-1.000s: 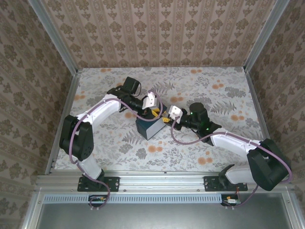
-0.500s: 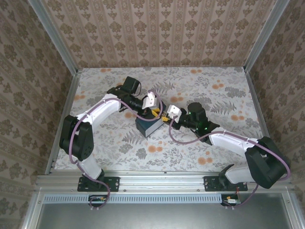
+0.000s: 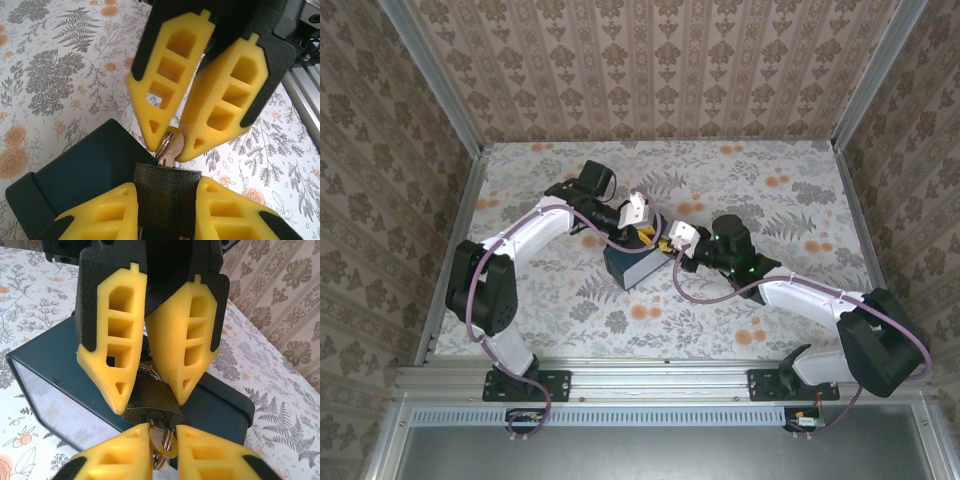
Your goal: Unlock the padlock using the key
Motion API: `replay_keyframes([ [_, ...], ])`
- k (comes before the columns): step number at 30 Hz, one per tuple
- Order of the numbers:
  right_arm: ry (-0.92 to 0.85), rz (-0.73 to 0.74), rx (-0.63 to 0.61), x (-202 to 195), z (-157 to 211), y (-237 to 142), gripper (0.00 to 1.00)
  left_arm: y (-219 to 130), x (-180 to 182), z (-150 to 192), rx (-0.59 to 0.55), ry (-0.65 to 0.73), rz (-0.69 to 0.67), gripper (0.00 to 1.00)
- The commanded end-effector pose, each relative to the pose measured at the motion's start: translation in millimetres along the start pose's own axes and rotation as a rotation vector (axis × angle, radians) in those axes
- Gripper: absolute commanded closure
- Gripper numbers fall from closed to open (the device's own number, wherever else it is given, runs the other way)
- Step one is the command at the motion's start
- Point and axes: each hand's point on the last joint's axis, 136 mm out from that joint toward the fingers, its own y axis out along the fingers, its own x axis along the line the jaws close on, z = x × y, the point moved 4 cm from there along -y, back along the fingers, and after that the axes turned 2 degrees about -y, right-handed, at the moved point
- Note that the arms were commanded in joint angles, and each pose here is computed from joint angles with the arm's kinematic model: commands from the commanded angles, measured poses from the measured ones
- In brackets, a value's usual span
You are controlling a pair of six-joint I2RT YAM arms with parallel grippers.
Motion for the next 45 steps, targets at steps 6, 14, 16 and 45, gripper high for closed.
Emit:
replay_keyframes([
  [6,0.094,-0.121,-0.024,6,-32,-10,0.95,-2,3,-14,-0.053,0.042,0.006,0.89],
  [14,0.503,-0.321,-0.031,18,-53,-22,0.84,2,8,-8,-0.041,0.028,-0.026,0.77],
  [16,0.495,-0.259,0.016,16,-42,-25,0.75,2,9,-5,-0.035,0.02,-0.04,0.68],
  [45,0.576,-0.211,0.197,16,-16,5,0.55,-84,71,43,0.054,-0.665,-0.727,0.59],
])
